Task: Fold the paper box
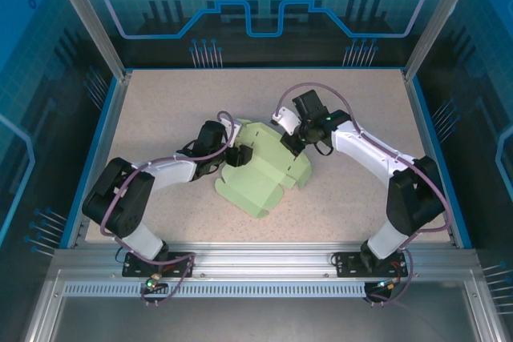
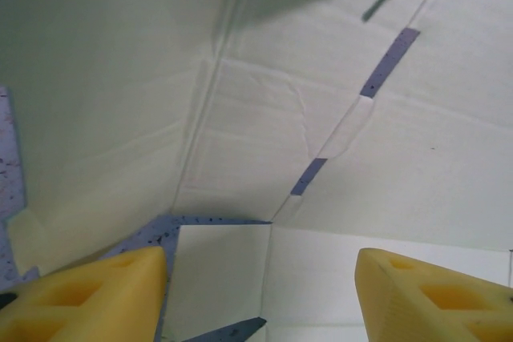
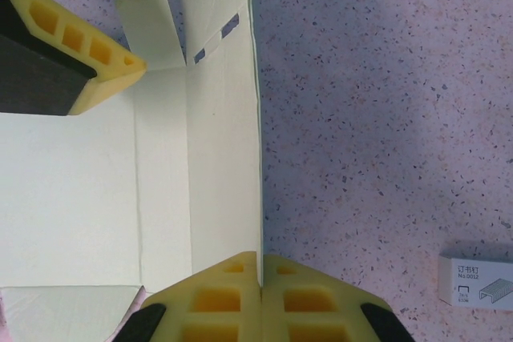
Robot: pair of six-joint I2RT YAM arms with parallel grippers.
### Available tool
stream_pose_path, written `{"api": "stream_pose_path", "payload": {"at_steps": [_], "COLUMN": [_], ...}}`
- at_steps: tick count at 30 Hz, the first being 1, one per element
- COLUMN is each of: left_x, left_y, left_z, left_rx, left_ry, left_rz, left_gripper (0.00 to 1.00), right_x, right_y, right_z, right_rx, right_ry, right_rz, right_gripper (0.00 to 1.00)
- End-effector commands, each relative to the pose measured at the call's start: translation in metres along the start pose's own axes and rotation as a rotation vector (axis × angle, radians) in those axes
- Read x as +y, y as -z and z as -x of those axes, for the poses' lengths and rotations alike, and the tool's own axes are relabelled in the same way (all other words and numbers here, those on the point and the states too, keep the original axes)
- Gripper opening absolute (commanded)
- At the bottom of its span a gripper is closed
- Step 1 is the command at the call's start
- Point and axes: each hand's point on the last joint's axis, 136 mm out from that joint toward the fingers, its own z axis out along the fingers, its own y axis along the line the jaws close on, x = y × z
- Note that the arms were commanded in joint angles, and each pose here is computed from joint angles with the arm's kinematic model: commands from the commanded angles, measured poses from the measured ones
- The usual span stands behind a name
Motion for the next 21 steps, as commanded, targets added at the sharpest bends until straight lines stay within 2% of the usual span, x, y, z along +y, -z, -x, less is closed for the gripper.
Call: {"api": "stream_pose_path", "payload": {"at_steps": [1, 12, 21], "left_x": [-0.008, -0.033, -0.053], "left_y": [-0.002, 0.007, 0.001], "left_z": [0.007, 0.007, -0.008], "left_rx": [-0.013, -0.029, -0.032], "left_ry": [0.007, 0.044, 0.052], "left_rz": [-0.058, -0.199, -0.251], "left_gripper": [0.63, 0.55, 0.54], "right_x": [-0.005, -0.008, -0.007], "right_y": [0.003, 0.004, -0.001], "right_z": [0.009, 0.010, 0.012], "right_rx": [-0.020, -0.038, -0.062], "right_ry": [-0.022, -0.042, -0.098], "right_rz": [0.009, -0.002, 0.031], "right_gripper": [0.04, 0.04, 0.03]}}
